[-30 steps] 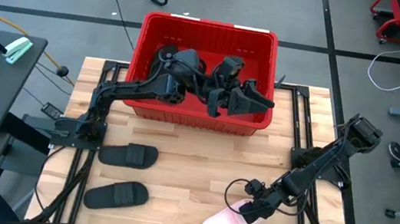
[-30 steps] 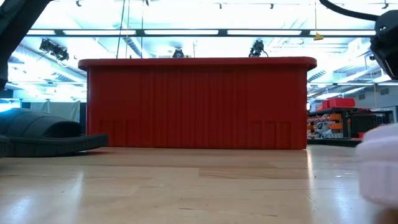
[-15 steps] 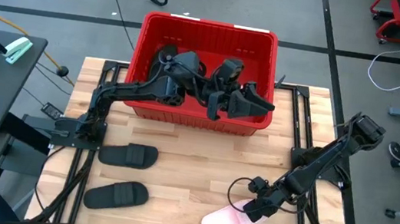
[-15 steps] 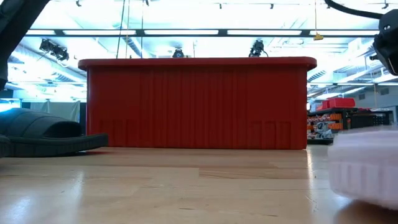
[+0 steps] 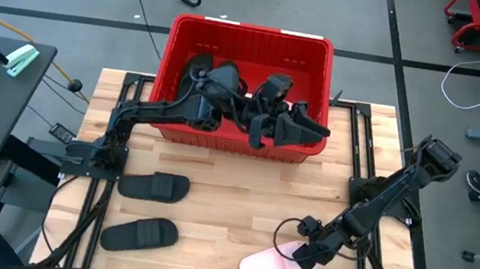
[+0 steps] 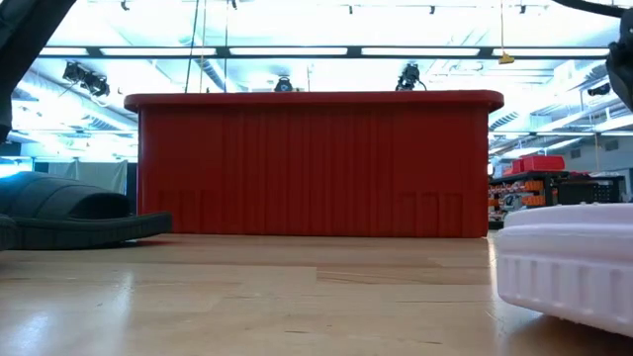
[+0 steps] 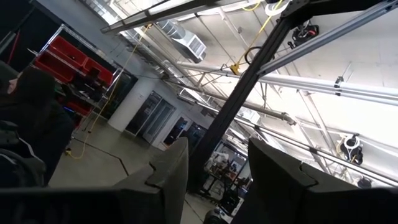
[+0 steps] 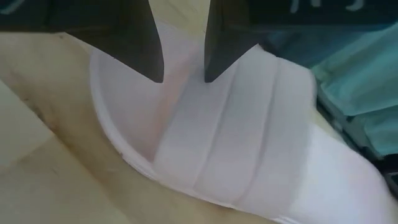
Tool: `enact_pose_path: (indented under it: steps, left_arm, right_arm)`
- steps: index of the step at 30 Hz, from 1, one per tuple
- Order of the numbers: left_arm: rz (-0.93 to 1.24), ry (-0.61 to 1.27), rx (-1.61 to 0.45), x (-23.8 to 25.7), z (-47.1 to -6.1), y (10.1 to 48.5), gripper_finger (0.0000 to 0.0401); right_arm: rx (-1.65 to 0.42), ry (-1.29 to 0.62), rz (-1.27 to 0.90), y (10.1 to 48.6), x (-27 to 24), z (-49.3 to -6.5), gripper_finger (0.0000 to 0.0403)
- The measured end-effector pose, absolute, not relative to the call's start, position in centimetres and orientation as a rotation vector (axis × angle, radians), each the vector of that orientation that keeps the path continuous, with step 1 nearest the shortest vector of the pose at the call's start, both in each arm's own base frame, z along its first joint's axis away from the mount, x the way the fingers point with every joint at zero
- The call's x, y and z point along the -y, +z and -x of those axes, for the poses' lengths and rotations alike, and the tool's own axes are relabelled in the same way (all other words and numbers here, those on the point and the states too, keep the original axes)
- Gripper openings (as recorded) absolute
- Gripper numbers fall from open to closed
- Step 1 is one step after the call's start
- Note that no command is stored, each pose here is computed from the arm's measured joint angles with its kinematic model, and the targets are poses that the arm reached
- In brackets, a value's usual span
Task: Pick and place slides into bin
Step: Put the pink slide into the red bin
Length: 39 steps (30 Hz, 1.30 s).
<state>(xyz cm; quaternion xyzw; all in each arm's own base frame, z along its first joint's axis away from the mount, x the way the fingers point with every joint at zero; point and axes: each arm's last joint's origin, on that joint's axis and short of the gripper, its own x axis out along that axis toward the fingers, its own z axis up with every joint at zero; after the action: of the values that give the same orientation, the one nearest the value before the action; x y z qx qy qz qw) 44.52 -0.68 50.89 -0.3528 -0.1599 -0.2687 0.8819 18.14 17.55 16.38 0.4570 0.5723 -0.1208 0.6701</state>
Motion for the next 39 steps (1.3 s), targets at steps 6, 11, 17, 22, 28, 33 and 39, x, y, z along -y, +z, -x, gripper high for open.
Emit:
enact_pose_path:
  steps: [6, 11, 17, 22, 28, 33, 39]
  left_arm:
    - [0.744, -0.554, 0.338, 1.2, -44.5, 50.9, 0.0172]
    - [0.746, -0.562, 0.336, 1.9, -44.5, 50.9, 0.0172]
    - [0.736, -0.575, 0.335, 2.9, -44.5, 50.9, 0.0172]
    - [0.737, -0.588, 0.331, 3.5, -44.4, 50.9, 0.0172]
    - [0.734, -0.588, 0.332, 3.6, -44.4, 50.9, 0.0172]
    - [0.735, -0.590, 0.331, 3.7, -44.4, 50.9, 0.0172]
    - [0.738, -0.590, 0.330, 3.7, -44.4, 50.9, 0.0172]
  right_arm:
    - [-1.210, -0.148, -1.075, 17.1, -18.3, -18.9, 0.0123]
    - [-1.178, -0.131, -1.074, 17.1, -18.4, -19.1, 0.0123]
    - [-1.179, -0.137, -1.146, 16.2, -18.4, -18.5, 0.0123]
    - [-1.172, -0.132, -1.198, 15.4, -18.8, -17.6, 0.0123]
    - [-1.092, -0.109, -1.241, 14.9, -18.7, -17.5, 0.0123]
    - [-1.056, -0.114, -1.256, 14.9, -18.7, -17.6, 0.0123]
    - [-1.055, -0.113, -1.260, 15.0, -18.7, -17.6, 0.0123]
